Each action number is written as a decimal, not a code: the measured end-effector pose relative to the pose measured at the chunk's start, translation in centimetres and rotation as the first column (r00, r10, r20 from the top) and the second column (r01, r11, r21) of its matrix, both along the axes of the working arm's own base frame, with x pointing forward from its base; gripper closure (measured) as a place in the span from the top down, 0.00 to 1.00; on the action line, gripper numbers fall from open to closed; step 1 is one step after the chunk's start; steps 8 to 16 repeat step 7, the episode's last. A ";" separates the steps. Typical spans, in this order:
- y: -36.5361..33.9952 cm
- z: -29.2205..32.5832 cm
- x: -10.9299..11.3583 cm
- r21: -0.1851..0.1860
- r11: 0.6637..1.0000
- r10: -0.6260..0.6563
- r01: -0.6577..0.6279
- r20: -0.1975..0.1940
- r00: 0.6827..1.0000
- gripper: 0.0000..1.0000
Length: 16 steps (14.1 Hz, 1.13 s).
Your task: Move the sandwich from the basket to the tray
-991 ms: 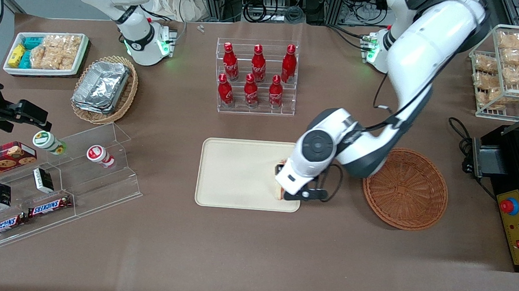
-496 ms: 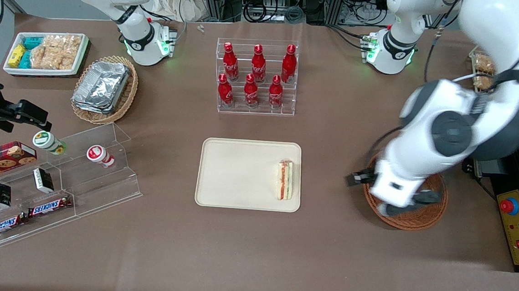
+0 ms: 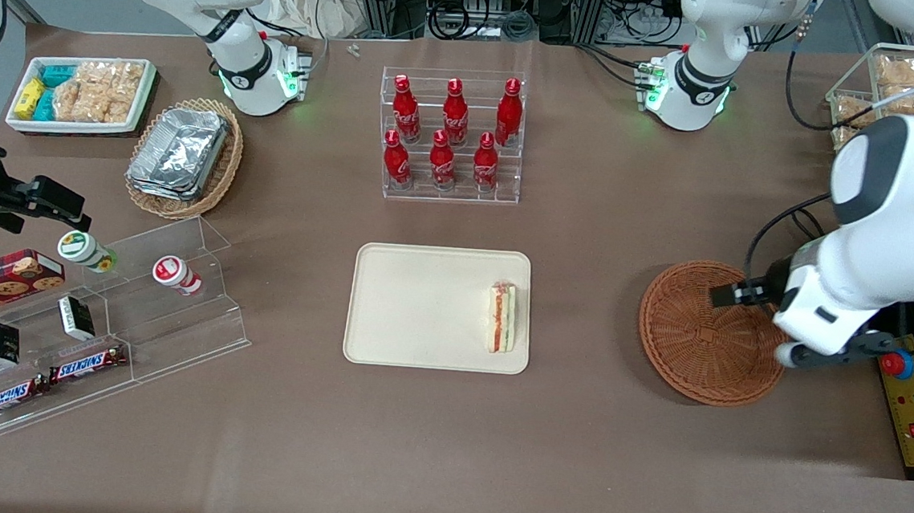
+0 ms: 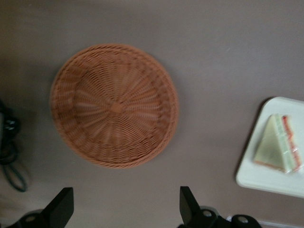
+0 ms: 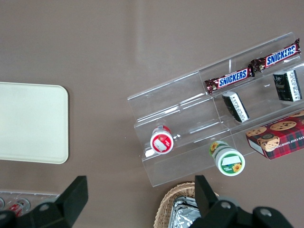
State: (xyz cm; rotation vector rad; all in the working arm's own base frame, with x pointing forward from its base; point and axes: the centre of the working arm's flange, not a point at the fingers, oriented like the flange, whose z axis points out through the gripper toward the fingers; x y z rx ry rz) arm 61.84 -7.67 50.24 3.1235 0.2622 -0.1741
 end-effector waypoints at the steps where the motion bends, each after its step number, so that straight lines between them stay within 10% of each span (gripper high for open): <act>1: 1.2 0.2 -0.8 -0.001 1.000 -0.030 0.030 0.001 1.000 1.00; 16: 3.2 0.6 -2.5 -0.011 0.985 -0.174 0.174 -0.008 0.985 1.00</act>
